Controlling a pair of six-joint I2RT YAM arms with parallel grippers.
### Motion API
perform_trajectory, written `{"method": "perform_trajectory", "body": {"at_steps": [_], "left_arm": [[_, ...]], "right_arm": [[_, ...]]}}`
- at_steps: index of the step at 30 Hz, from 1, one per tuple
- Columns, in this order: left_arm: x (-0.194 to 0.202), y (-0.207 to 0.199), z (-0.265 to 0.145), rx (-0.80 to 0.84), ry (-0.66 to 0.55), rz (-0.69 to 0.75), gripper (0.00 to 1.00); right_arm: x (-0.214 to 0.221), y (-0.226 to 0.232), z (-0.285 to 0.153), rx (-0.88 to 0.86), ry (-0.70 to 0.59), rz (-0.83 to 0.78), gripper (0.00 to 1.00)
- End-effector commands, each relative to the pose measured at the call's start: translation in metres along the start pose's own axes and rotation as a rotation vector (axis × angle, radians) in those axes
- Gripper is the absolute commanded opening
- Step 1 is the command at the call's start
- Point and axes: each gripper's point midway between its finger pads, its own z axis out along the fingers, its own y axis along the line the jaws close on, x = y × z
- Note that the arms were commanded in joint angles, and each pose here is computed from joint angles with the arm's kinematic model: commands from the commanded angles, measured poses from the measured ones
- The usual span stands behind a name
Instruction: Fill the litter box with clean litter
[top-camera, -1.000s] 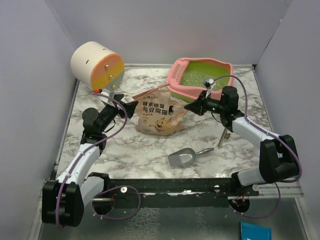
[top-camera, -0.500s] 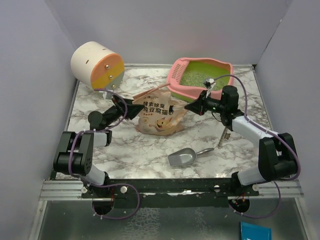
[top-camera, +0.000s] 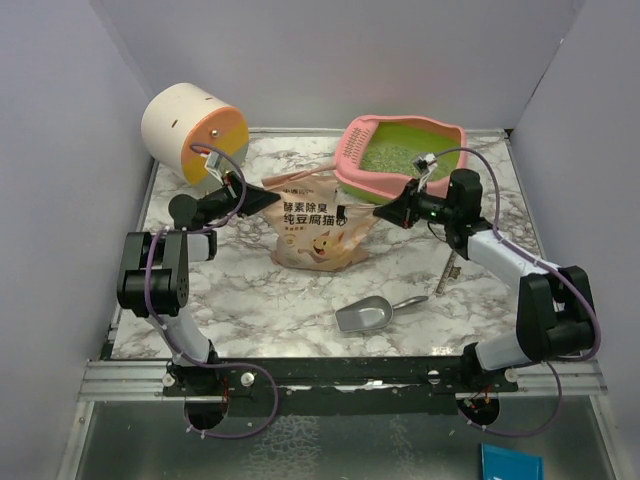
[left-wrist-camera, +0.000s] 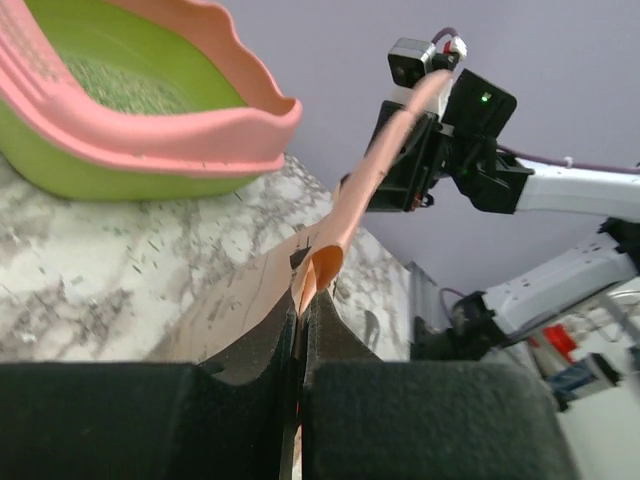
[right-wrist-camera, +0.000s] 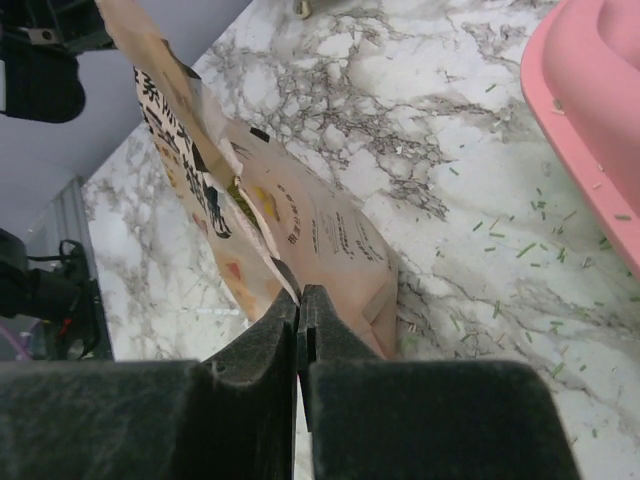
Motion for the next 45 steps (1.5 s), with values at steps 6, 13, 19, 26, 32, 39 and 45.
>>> {"method": "perform_trajectory", "body": {"at_steps": [6, 13, 19, 26, 32, 39, 45], "left_arm": [[-0.005, 0.009, -0.030, -0.073, 0.039, -0.133, 0.00], [0.008, 0.018, -0.025, -0.134, 0.117, -0.213, 0.00], [0.013, 0.050, -0.031, -0.391, 0.164, -0.215, 0.00], [0.010, 0.052, -0.042, -0.668, 0.307, -0.074, 0.00], [0.006, 0.039, -0.044, -0.680, 0.303, -0.049, 0.00], [0.009, 0.034, -0.046, -0.680, 0.316, -0.047, 0.00], [0.004, 0.026, -0.043, -0.685, 0.331, -0.002, 0.00]], "right_arm": [[-0.004, -0.025, -0.024, -0.009, -0.046, 0.243, 0.01], [-0.007, -0.014, -0.024, -0.076, -0.054, 0.208, 0.01], [-0.019, -0.008, -0.019, -0.015, -0.016, 0.058, 0.06], [-0.016, 0.023, 0.018, -0.041, 0.079, -0.065, 0.15], [-0.029, 0.025, 0.050, -0.023, 0.097, -0.106, 0.18], [-0.002, 0.017, 0.087, -0.007, 0.246, -0.119, 0.17], [0.018, 0.018, 0.097, 0.015, 0.314, -0.135, 0.16]]}}
